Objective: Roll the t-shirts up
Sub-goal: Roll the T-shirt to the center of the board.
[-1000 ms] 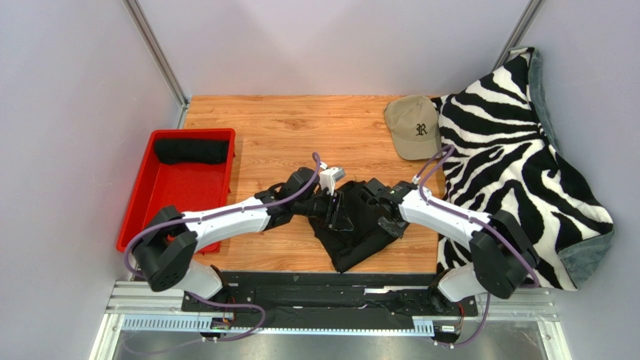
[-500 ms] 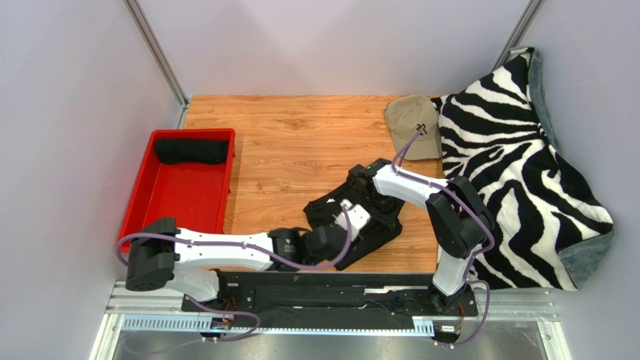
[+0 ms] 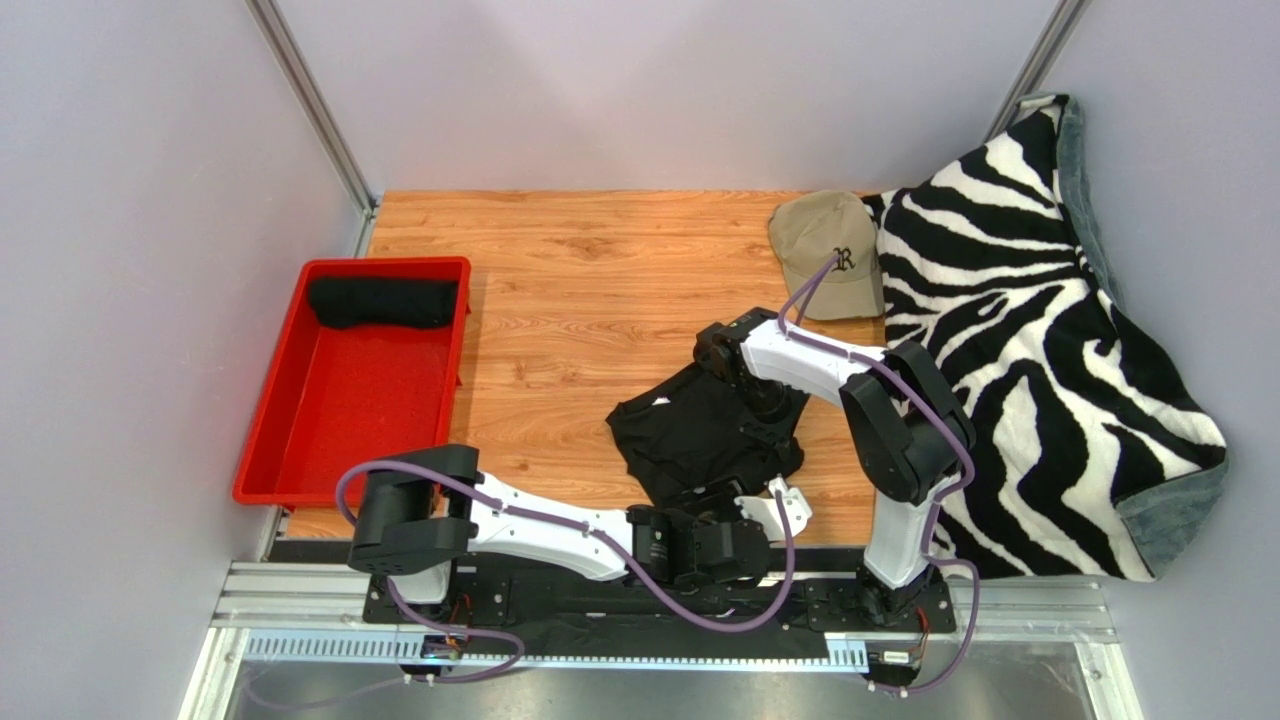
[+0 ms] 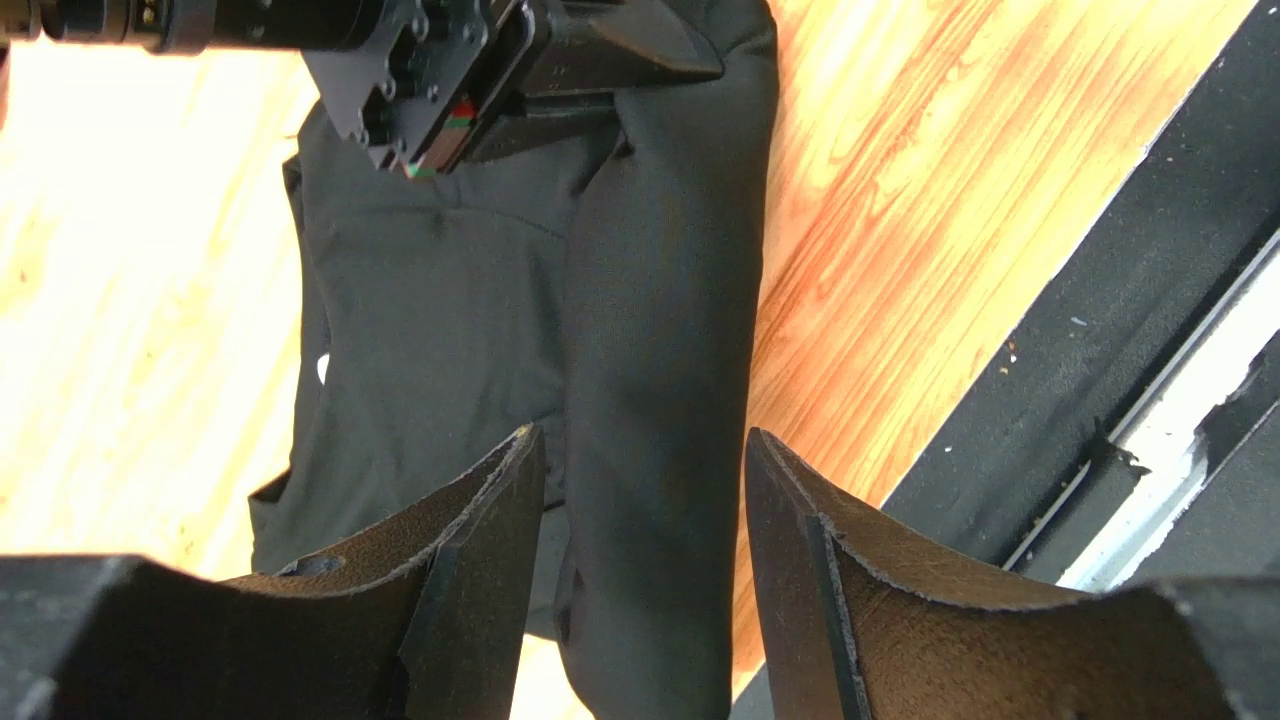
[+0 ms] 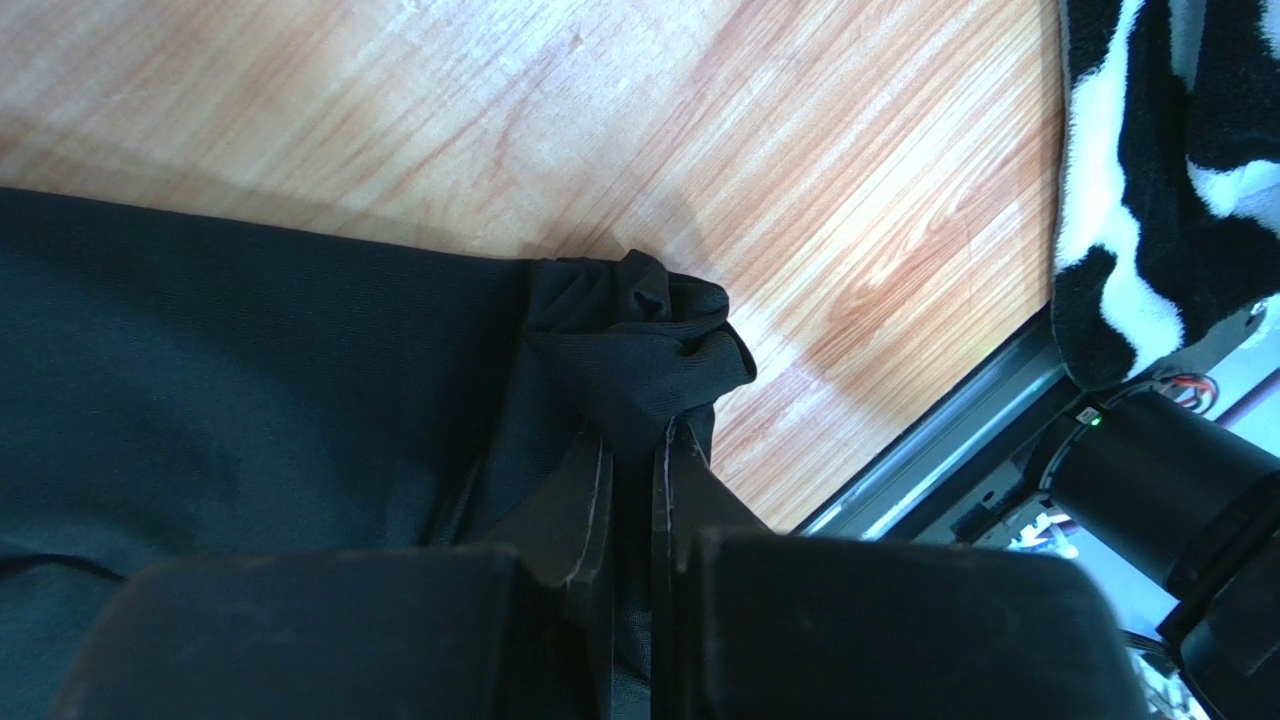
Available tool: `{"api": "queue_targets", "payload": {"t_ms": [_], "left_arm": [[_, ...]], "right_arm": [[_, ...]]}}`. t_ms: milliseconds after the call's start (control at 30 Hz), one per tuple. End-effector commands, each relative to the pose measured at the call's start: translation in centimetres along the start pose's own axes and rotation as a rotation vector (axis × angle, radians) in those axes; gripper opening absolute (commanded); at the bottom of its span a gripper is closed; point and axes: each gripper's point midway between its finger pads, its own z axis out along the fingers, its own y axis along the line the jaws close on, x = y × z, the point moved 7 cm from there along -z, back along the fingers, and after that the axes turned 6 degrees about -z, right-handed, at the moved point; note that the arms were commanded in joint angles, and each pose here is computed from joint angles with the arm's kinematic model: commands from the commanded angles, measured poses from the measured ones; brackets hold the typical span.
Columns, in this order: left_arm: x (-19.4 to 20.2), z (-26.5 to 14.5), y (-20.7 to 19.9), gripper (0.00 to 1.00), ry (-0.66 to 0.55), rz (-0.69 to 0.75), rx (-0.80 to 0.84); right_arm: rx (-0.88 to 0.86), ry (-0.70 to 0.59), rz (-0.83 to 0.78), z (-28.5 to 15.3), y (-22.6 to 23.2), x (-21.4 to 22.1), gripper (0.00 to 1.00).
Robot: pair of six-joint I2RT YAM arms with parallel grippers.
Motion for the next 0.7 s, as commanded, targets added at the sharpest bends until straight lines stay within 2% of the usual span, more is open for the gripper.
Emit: {"api": "queue_targets", "payload": {"t_ms": [0,367,667], "left_arm": [[-1.8,0.2,-0.5,0.59,-0.066,-0.005,0.010],[0.5,1.2,-1.8,0.59,-0.023,-0.005,0.082],[2.9,3.1,-1.8,0.59,0.057,0.023,-0.046]], "right_arm": [[0.011,0.013,-0.007,0.3,0.4,-0.3,0.00],[0.025,0.059,-0.038,1.3,1.1,0.4,0.00],[0.027,0.077,-0.053,1.7,1.3,0.7,0.00]]}}
